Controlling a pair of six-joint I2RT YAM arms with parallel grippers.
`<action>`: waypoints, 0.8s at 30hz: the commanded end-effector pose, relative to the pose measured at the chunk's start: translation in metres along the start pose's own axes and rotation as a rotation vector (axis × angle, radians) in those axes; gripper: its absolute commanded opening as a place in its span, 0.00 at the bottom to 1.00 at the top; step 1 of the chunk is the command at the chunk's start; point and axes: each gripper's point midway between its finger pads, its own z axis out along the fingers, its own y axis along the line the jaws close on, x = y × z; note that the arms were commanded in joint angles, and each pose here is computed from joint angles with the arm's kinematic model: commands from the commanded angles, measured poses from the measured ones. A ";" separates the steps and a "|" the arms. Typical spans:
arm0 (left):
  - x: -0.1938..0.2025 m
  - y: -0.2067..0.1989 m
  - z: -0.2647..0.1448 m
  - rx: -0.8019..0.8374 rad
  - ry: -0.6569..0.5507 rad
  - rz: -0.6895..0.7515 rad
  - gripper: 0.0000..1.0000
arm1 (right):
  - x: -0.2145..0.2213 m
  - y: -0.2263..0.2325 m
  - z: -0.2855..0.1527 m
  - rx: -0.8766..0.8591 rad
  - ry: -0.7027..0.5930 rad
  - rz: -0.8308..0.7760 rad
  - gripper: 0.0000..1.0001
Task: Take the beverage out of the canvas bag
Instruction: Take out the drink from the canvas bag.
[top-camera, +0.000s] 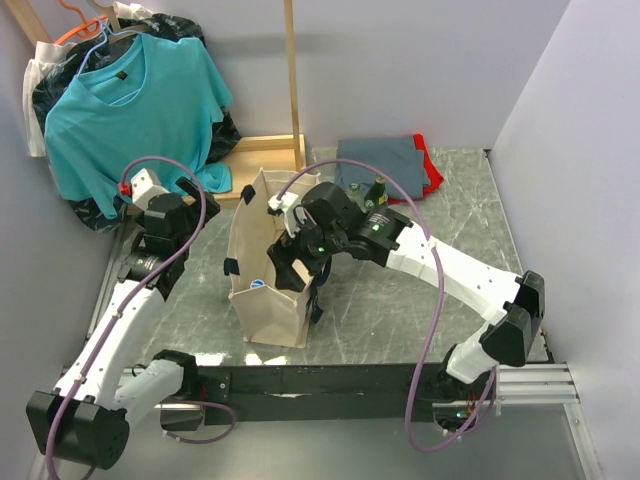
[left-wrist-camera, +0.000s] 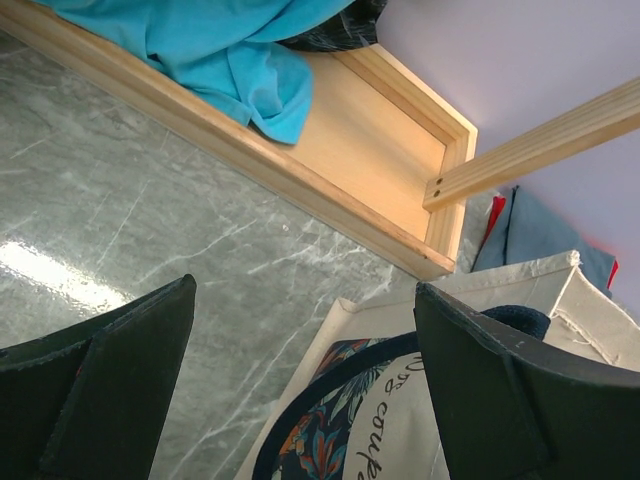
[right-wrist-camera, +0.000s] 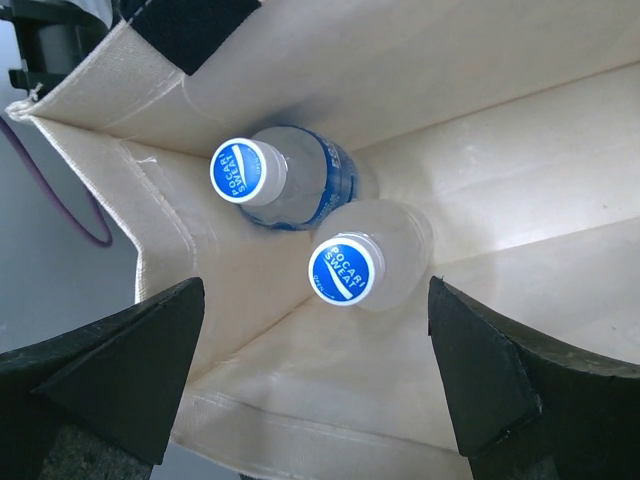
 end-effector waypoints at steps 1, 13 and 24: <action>-0.005 -0.004 -0.003 0.015 -0.010 -0.011 0.96 | 0.005 0.008 0.005 -0.016 0.024 -0.004 0.98; 0.001 0.001 -0.002 0.004 0.002 -0.008 0.96 | 0.024 0.007 0.021 -0.005 0.091 0.001 0.96; -0.003 0.008 -0.007 -0.014 -0.024 -0.008 0.96 | 0.023 0.002 0.033 0.004 0.100 -0.009 0.76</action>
